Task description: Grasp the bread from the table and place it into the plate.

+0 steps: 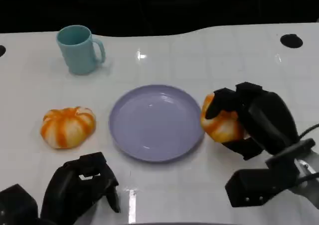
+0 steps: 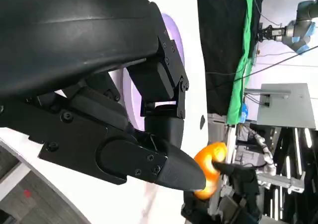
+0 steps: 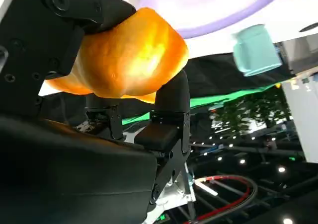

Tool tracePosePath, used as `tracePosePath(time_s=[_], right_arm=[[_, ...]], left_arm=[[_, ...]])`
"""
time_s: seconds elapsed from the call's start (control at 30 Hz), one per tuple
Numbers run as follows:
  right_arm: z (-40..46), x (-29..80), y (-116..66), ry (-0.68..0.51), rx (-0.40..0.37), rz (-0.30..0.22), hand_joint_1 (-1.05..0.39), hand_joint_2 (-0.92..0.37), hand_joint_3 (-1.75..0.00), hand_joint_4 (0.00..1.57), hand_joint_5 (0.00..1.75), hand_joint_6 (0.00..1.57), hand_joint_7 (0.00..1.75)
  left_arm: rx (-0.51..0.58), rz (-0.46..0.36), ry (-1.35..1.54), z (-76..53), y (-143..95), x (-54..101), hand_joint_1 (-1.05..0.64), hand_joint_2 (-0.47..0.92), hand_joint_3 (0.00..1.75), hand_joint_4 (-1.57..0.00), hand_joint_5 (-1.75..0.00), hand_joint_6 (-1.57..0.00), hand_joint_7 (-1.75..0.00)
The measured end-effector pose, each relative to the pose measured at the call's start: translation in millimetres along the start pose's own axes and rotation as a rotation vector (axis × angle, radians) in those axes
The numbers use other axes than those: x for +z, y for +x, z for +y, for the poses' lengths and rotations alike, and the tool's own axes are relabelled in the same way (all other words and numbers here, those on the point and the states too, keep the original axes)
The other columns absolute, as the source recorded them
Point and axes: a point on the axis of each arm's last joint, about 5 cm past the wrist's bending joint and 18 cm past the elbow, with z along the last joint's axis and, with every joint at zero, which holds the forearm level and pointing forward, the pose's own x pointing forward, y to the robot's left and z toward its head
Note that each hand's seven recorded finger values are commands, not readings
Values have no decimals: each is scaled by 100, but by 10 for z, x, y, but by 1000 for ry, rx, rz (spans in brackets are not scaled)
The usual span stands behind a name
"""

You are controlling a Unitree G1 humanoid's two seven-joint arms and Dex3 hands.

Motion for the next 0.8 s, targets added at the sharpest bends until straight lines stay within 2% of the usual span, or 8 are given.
tracePosePath(time_s=[0.13, 0.53, 0.8], right_arm=[[56, 46, 89, 26, 24, -18, -8, -28, -135, 95, 175, 79, 161], [272, 320, 447, 107, 99, -85, -13, -33, -133, 91, 175, 77, 160], [368, 426, 575, 123, 142, -78, -11, -36, -128, 89, 175, 76, 160]], left_arm=[[4, 2, 0, 3, -18, -4, -90, 92, 9, -119, -141, -112, -107], [4, 0, -1, 2, -25, 6, -91, 92, 8, -120, -140, -113, -105], [2, -3, 2, 2, -24, 12, -90, 92, 9, -120, -140, -113, -104]])
